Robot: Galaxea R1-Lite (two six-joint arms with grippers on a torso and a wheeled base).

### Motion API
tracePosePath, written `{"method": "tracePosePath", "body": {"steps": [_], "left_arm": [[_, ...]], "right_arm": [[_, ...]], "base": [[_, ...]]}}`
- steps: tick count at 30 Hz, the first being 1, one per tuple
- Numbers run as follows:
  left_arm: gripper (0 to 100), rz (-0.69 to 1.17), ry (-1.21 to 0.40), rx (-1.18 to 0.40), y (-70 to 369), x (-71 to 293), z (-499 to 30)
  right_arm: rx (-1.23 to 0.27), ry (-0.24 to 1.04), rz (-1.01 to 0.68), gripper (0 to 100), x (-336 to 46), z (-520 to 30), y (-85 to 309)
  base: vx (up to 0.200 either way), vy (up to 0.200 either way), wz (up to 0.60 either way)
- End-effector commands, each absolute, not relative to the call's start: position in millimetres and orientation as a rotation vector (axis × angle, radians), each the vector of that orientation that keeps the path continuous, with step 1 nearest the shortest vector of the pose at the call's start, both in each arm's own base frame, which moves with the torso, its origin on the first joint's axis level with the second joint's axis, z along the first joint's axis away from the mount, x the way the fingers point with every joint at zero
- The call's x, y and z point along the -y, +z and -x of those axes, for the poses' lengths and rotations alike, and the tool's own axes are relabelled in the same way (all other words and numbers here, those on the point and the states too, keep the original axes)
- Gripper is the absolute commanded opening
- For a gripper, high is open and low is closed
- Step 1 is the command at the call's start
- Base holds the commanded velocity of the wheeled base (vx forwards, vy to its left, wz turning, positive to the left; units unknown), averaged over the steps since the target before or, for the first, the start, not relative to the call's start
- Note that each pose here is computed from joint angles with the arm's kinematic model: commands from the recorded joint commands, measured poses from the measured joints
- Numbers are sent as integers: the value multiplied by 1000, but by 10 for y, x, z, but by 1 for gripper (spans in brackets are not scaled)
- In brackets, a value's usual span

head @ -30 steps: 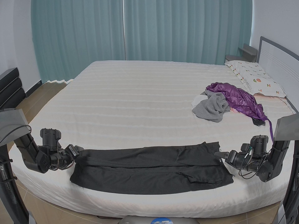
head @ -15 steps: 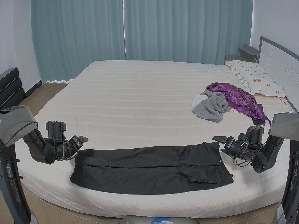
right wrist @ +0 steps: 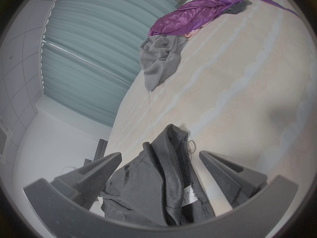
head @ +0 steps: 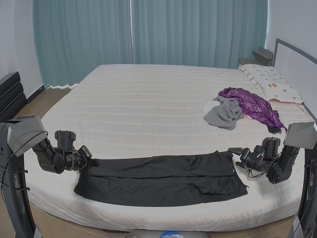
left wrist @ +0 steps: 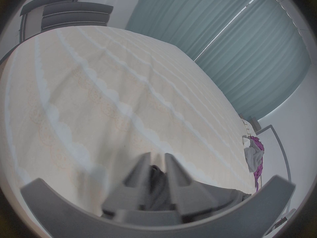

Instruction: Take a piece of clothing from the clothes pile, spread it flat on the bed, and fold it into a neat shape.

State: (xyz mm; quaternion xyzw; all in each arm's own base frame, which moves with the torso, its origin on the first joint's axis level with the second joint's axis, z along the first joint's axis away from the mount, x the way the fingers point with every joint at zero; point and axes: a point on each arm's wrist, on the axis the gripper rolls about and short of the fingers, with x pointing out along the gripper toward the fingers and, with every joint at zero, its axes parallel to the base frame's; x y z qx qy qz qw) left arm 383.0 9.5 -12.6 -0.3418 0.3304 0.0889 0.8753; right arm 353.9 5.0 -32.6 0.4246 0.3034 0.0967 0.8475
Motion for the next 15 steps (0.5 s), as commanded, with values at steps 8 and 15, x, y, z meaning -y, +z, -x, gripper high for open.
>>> {"method": "tracePosePath", "body": {"steps": [8,15], "left_arm": [[0,794,257,-605,-100,-256,-3900],[0,800,262,-602,-134,-275,-3911]], "right_arm": [[-630,202,-896,100,-78,-3615,-368],[-617,194,-891,100,-123,-3677,-387]], "base": [[0,0,0],[0,0,0]]}}
